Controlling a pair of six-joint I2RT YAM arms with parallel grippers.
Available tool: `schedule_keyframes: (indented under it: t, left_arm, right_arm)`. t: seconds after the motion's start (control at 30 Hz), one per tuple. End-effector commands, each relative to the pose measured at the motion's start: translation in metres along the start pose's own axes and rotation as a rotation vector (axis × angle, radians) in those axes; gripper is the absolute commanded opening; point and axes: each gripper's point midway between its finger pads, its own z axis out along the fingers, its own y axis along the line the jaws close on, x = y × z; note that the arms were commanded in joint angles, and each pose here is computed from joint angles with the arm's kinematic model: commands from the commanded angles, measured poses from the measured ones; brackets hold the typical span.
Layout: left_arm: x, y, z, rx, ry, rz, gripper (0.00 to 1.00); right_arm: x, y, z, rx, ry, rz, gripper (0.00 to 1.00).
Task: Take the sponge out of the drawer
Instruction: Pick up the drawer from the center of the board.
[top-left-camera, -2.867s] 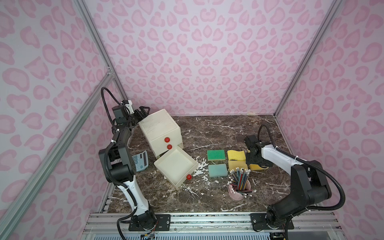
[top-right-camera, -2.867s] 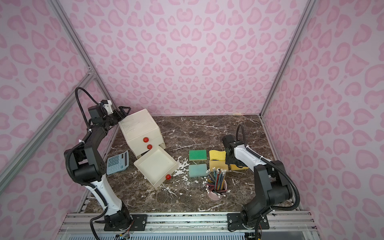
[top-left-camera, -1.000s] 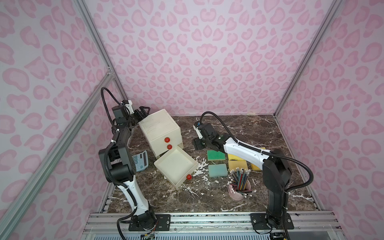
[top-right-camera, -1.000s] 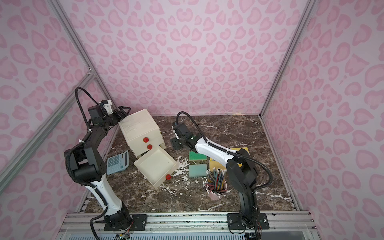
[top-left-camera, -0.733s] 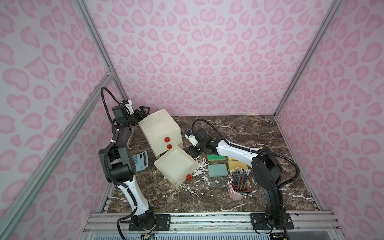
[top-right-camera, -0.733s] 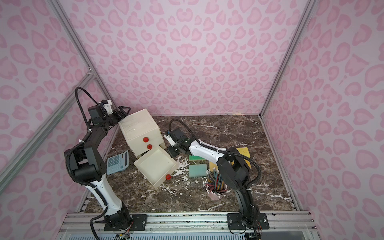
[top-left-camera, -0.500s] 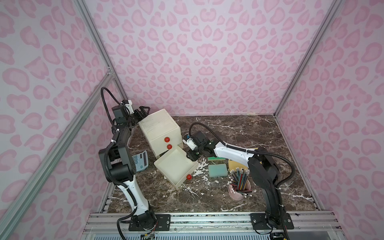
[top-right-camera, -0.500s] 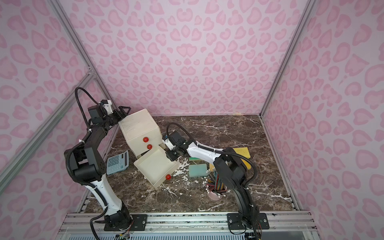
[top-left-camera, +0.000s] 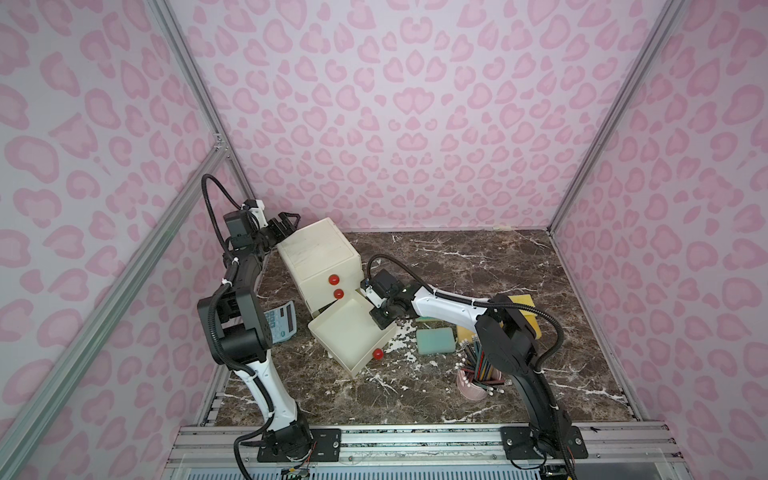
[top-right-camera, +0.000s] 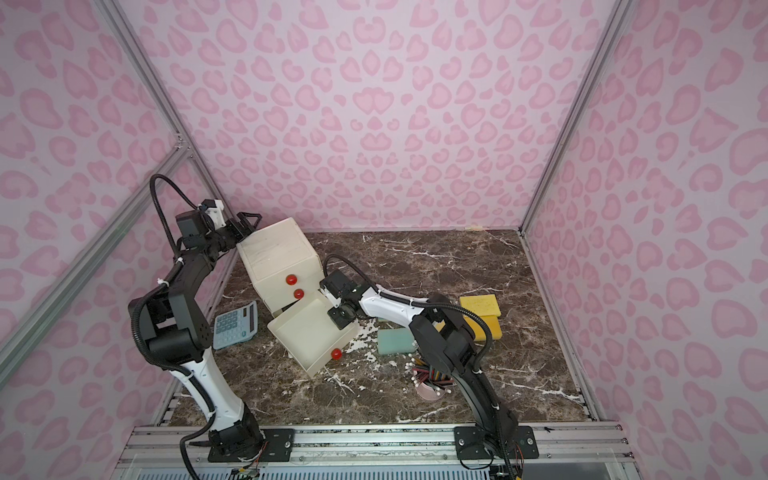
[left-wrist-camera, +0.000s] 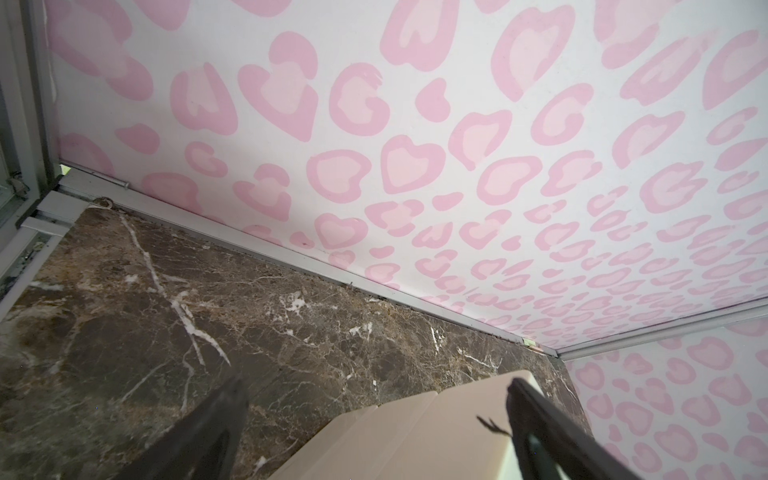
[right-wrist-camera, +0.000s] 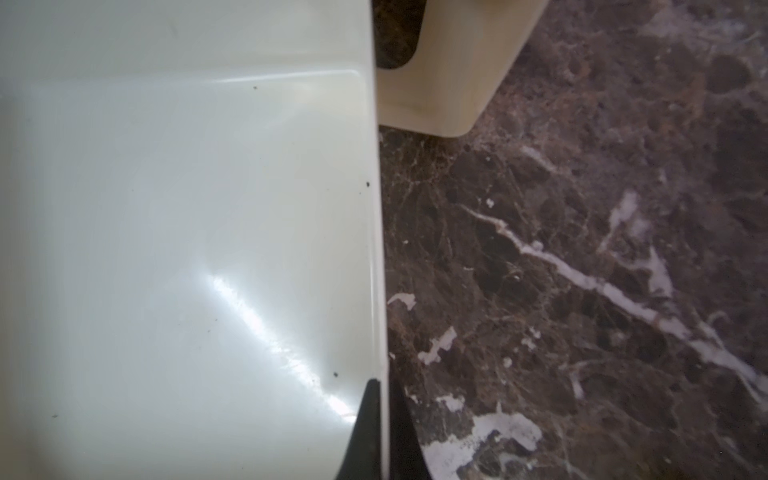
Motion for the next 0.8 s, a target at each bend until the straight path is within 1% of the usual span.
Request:
schedule_keyframes:
  t: [0.0,0.23,0.47,0.67,0.77]
  left_arm:
    - [0.021,0.02,0.003,-0.06,0.064,-0.037,0.99]
    - [0.021,0.019,0.004,-0.053,0.068,-0.037,0.98]
    - [0.02,0.017,0.002,-0.056,0.062,-0.03,0.98]
    - [0.018,0.015,-0.001,-0.057,0.05,-0.022,0.98]
    - [0.019,0.016,-0.001,-0.057,0.051,-0.023,0.98]
  right_arm:
    - [0.014,-0.01,0.006,0.077,0.045,0.02,0.0]
    - [0.012,-0.002,-0.003,0.115,0.024,0.013,0.0]
    - [0.012,-0.006,-0.018,0.134,-0.018,0.083,0.0]
    - [-0.002,-0.005,-0.017,0.055,-0.069,0.139,0.0]
    - [-0.007,0.0,-0.014,0.027,-0.079,0.137,0.0]
